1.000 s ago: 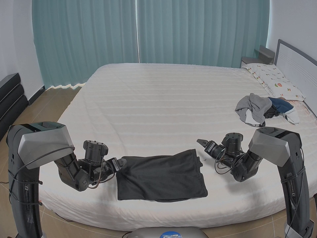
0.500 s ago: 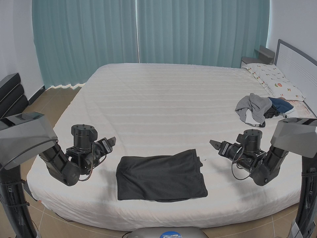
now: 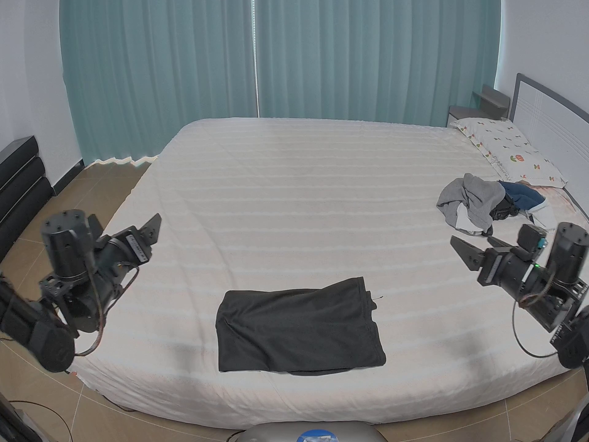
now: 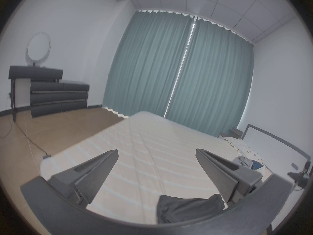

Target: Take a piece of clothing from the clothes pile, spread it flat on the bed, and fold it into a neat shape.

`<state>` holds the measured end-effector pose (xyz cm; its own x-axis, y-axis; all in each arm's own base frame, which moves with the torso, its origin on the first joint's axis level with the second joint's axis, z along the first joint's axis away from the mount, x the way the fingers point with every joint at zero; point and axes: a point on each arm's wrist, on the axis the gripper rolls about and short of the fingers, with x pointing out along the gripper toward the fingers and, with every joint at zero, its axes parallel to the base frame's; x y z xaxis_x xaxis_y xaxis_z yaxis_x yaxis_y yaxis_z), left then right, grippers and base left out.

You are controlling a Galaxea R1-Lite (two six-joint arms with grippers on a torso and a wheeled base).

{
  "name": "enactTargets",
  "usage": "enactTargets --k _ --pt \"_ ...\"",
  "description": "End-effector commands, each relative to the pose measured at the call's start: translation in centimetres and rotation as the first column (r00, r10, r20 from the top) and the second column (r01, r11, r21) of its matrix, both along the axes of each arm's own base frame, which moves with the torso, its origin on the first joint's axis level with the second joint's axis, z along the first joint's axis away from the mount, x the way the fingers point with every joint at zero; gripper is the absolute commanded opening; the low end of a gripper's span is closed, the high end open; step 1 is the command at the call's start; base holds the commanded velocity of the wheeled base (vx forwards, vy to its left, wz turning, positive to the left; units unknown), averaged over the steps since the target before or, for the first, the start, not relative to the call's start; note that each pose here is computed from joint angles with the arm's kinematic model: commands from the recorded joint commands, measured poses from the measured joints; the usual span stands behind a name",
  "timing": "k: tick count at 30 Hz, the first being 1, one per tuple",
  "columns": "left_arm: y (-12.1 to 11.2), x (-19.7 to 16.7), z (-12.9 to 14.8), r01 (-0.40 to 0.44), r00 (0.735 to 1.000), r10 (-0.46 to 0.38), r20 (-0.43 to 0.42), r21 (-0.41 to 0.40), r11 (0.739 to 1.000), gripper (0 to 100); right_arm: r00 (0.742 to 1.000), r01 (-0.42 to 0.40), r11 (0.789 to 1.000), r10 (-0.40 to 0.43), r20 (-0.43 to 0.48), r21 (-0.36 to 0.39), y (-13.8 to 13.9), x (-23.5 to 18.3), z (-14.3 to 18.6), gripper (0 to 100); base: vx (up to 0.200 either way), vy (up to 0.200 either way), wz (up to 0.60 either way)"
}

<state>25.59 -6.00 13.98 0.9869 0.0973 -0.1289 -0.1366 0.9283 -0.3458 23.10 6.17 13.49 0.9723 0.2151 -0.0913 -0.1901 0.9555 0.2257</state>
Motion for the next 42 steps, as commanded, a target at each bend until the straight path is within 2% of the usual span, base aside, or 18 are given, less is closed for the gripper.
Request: enactTargets --k 1,4,6,7,8,9,10,16,20,24,27,28,31,34,36,41,42 --pt "3.8 -8.4 4.3 -0.109 0.979 0.090 0.183 0.100 0.989 100 0.964 0.028 0.992 0.006 0.266 -0.123 -2.6 -9.4 3.9 100 0.000 0.000 0.00" --pt "4.4 -10.7 4.9 -0.130 0.977 0.104 0.186 0.136 0.982 100 0.943 0.057 0.980 0.010 0.332 -0.191 -3.2 -11.5 4.8 100 0.000 0.000 0.00" --pt "4.8 -12.9 5.3 -0.155 0.975 0.126 0.186 0.154 0.976 100 0.945 0.067 0.975 0.006 0.326 -0.211 -3.8 -13.2 4.6 100 0.000 0.000 0.00" --pt "4.8 -12.9 5.3 -0.155 0.975 0.126 0.186 0.154 0.976 100 0.945 0.067 0.975 0.006 0.326 -0.211 -3.8 -13.2 4.6 100 0.000 0.000 0.00" --pt "5.1 -14.6 5.5 -0.173 0.974 0.141 0.179 0.182 0.968 100 0.954 0.074 0.973 -0.005 0.300 -0.220 -4.2 -14.5 4.2 100 0.000 0.000 0.00" --pt "5.1 -14.6 5.5 -0.173 0.974 0.141 0.179 0.182 0.968 100 0.954 0.074 0.973 -0.005 0.300 -0.220 -4.2 -14.5 4.2 100 0.000 0.000 0.00" --pt "5.5 -16.8 5.6 -0.182 0.973 0.144 0.183 0.211 0.960 100 0.958 0.083 0.971 -0.016 0.286 -0.225 -4.7 -16.2 3.8 100 0.000 0.000 0.00" --pt "6.3 -21.5 4.8 -0.194 0.971 0.155 0.185 0.220 0.956 100 0.976 0.100 0.959 -0.043 0.212 -0.266 -5.8 -20.4 1.8 100 0.000 0.000 0.00" --pt "6.9 -24.5 4.0 -0.267 0.953 0.224 0.204 0.217 0.939 100 0.983 0.130 0.949 -0.085 0.162 -0.288 -6.4 -23.5 1.9 100 0.000 0.000 0.00" --pt "7.1 -26.6 3.3 -0.340 0.929 0.282 0.238 0.251 0.906 100 0.983 0.154 0.933 -0.111 0.146 -0.325 -6.8 -26.7 2.6 100 0.000 0.000 0.00" --pt "7.0 -28.2 2.3 -0.410 0.906 0.344 0.246 0.311 0.857 100 0.983 0.180 0.918 -0.157 0.093 -0.353 -6.8 -28.6 1.5 100 0.000 0.000 0.00" --pt "7.0 -28.2 2.3 -0.410 0.906 0.344 0.246 0.311 0.857 100 0.983 0.180 0.918 -0.157 0.093 -0.353 -6.8 -28.6 1.5 100 0.000 0.000 0.00" --pt "6.9 -29.5 1.4 -0.447 0.888 0.371 0.272 0.318 0.836 100 0.975 0.220 0.912 -0.190 0.118 -0.346 -6.4 -29.2 0.8 100 0.000 0.000 0.00" --pt "6.9 -29.9 1.0 -0.451 0.884 0.368 0.289 0.316 0.835 100 0.974 0.210 0.912 -0.165 0.155 -0.353 -6.2 -29.8 0.3 100 0.000 0.000 0.00" --pt "6.9 -30.0 0.7 -0.441 0.887 0.356 0.295 0.310 0.842 100 0.979 0.186 0.900 -0.138 0.147 -0.394 -6.2 -29.4 -0.3 100 0.000 0.000 0.00" --pt "7.0 -30.1 -0.9 -0.425 0.892 0.333 0.306 0.316 0.848 100 0.976 0.195 0.900 -0.138 0.168 -0.389 -6.1 -28.3 -1.2 100 0.000 0.000 0.00" --pt "7.0 -29.9 -1.2 -0.426 0.891 0.334 0.308 0.312 0.849 100 0.971 0.205 0.900 -0.138 0.195 -0.384 -6.1 -27.8 -1.6 100 0.000 0.000 0.00"
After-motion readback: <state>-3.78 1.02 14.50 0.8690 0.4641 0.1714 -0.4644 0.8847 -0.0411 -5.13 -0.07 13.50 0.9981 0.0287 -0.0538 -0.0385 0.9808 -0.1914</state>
